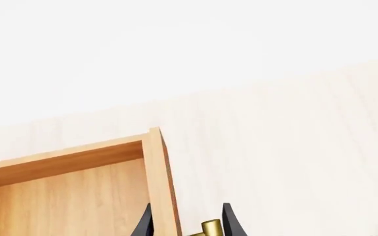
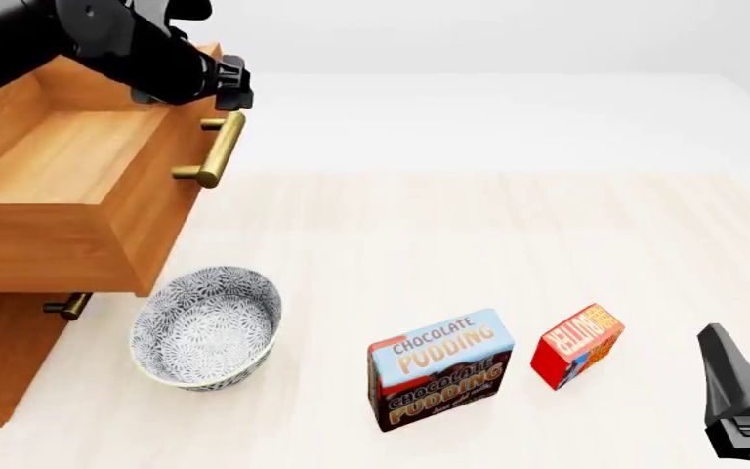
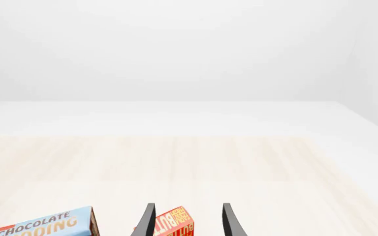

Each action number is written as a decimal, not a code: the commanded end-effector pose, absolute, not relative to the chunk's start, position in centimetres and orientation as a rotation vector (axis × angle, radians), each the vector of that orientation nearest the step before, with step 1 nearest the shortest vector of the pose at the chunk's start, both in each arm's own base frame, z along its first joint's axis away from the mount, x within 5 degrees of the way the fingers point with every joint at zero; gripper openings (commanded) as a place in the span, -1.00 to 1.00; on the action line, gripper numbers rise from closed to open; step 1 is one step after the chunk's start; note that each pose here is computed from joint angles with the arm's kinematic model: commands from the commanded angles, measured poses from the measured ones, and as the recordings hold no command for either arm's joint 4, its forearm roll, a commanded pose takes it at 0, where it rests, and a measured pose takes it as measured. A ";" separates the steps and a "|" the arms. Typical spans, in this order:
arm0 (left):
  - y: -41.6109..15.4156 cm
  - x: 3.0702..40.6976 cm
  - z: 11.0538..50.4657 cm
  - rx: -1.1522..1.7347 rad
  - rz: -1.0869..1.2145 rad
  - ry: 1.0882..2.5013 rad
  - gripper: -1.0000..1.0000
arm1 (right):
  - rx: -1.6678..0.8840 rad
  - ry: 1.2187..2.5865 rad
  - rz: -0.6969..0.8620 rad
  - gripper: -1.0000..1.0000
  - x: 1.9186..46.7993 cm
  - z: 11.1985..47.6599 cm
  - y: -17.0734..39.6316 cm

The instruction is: Put the butter at the back in the top drawer of the cabinet and close it.

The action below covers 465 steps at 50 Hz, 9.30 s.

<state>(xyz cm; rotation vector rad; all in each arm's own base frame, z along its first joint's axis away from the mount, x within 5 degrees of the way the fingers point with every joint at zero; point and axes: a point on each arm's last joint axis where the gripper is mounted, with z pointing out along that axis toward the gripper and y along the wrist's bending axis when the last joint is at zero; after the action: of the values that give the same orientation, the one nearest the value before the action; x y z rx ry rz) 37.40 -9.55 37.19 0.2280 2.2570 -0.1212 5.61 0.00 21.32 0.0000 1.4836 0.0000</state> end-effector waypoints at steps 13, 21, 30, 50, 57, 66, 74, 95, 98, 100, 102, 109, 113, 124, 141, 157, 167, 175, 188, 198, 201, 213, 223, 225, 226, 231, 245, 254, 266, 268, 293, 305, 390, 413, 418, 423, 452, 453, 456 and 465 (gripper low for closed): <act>-11.0 35.4 37.5 0.340 -0.157 2.286 1.00 | 0.000 1.484 0.000 1.00 5.6 21.3 0.0; -10.6 34.6 38.6 0.340 -0.155 2.269 1.00 | 0.000 1.484 0.000 1.00 5.6 21.3 0.0; -10.2 33.8 39.7 0.343 -0.150 2.248 1.00 | 0.000 1.484 0.000 1.00 5.6 21.3 0.0; -9.5 31.8 41.8 0.355 -0.143 2.203 1.00 | 0.000 1.484 0.000 1.00 5.6 21.3 0.0; -9.6 31.2 42.6 0.366 -0.149 2.186 1.00 | 0.000 1.484 0.000 1.00 5.6 21.3 0.0; -10.2 30.5 43.8 0.389 -0.163 2.156 1.00 | 0.000 1.484 0.000 1.00 5.6 21.3 0.0; -10.8 30.1 44.5 0.414 -0.173 2.137 1.00 | 0.000 1.484 0.000 1.00 5.6 21.3 0.0; -13.7 29.9 45.8 0.525 -0.214 2.086 1.00 | 0.000 1.484 0.000 1.00 5.6 21.3 0.0; -14.6 30.0 45.8 0.548 -0.227 2.081 1.00 | 0.000 1.484 0.000 1.00 5.6 21.3 0.0; -15.1 30.1 45.6 0.563 -0.235 2.080 1.00 | 0.000 1.484 0.000 1.00 5.6 21.3 0.0; -15.3 30.1 45.5 0.569 -0.238 2.081 1.00 | 0.000 1.484 0.000 1.00 5.6 21.3 0.0; -17.3 30.7 44.6 0.627 -0.255 2.082 1.00 | 0.000 1.484 0.000 1.00 5.6 21.3 0.0; -18.8 30.9 43.8 0.685 -0.260 2.083 1.00 | 0.000 1.484 0.000 1.00 5.6 21.3 0.0; -21.5 31.6 42.9 0.743 -0.284 2.080 1.00 | 0.000 1.484 0.000 1.00 5.6 21.3 0.0; -24.3 32.4 40.7 0.789 -0.310 2.110 1.00 | 0.000 1.484 0.000 1.00 5.6 21.3 0.0; -27.6 32.7 39.0 0.840 -0.342 2.128 1.00 | 0.000 1.484 0.000 1.00 5.6 21.3 0.0; -29.7 32.5 38.0 0.870 -0.367 2.139 1.00 | 0.000 1.484 0.000 1.00 5.6 21.3 0.0; -31.2 32.3 37.0 0.892 -0.382 2.154 1.00 | 0.000 1.484 0.000 1.00 5.6 21.3 0.0; -33.7 32.0 36.1 0.944 -0.398 2.160 1.00 | 0.000 1.484 0.000 1.00 5.6 21.3 0.0; -35.7 31.8 35.0 0.977 -0.410 2.173 1.00 | 0.000 1.484 0.000 1.00 5.6 21.3 0.0; -36.1 31.7 34.7 0.984 -0.413 2.176 1.00 | 0.000 1.484 0.000 1.00 5.6 21.3 0.0; -38.6 31.0 32.9 1.022 -0.429 2.199 1.00 | 0.000 1.484 0.000 1.00 5.6 21.3 0.0; -40.0 30.6 32.2 1.033 -0.445 2.210 1.00 | 0.000 1.484 0.000 1.00 5.6 21.3 0.0; -40.3 30.5 32.1 1.036 -0.446 2.212 1.00 | 0.000 1.484 0.000 1.00 5.6 21.3 0.0; -40.4 30.6 31.9 1.038 -0.445 2.216 1.00 | 0.000 1.484 0.000 1.00 5.6 21.3 0.0; -40.9 30.6 31.0 1.044 -0.442 2.234 1.00 | 0.000 1.484 0.000 1.00 5.6 21.3 0.0; -41.7 30.8 29.5 1.046 -0.437 2.264 1.00 | 0.000 1.484 0.000 1.00 5.6 21.3 0.0; -42.4 30.7 28.3 1.049 -0.438 2.286 1.00 | 0.000 1.484 0.000 1.00 5.6 21.3 0.0; -43.4 30.4 27.1 1.057 -0.439 2.305 1.00 | 0.000 1.484 0.000 1.00 5.6 21.3 0.0; -43.5 30.4 26.9 1.060 -0.439 2.307 1.00 | 0.000 1.484 0.000 1.00 5.6 21.3 0.0; -46.1 29.2 25.4 1.100 -0.451 2.320 1.00 | 0.000 1.484 0.000 1.00 5.6 21.3 0.0; -47.0 28.5 24.8 1.122 -0.454 2.322 1.00 | 0.000 1.484 0.000 1.00 5.6 21.3 0.0; -48.7 27.6 20.5 1.123 -0.448 2.391 1.00 | 0.000 1.484 0.000 1.00 5.6 21.3 0.0; -49.3 27.3 19.0 1.125 -0.441 2.415 1.00 | 0.000 1.484 0.000 1.00 5.6 21.3 0.0; -49.4 27.3 18.6 1.129 -0.435 2.420 1.00 | 0.000 1.484 0.000 1.00 5.6 21.3 0.0; -49.3 27.5 18.6 1.123 -0.435 2.422 1.00 | 0.000 1.484 0.000 1.00 5.6 21.3 0.0; -49.7 27.4 17.0 1.111 -0.434 2.445 1.00 | 0.000 1.484 0.000 1.00 5.6 21.3 0.0; -49.7 27.4 17.0 1.111 -0.434 2.446 1.00 | 0.000 1.484 0.000 1.00 5.6 21.3 0.0; -49.8 27.3 16.7 1.111 -0.434 2.449 1.00 | 0.000 1.484 0.000 1.00 5.6 21.3 0.0; -49.7 27.6 16.4 1.098 -0.433 2.455 1.00 | 0.000 1.484 0.000 1.00 5.6 21.3 0.0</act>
<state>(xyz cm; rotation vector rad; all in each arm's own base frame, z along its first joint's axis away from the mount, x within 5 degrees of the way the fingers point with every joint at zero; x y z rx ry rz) 27.41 -49.73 16.86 1.1065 2.4477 -0.4346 5.61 0.00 21.32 0.0000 1.4836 0.0000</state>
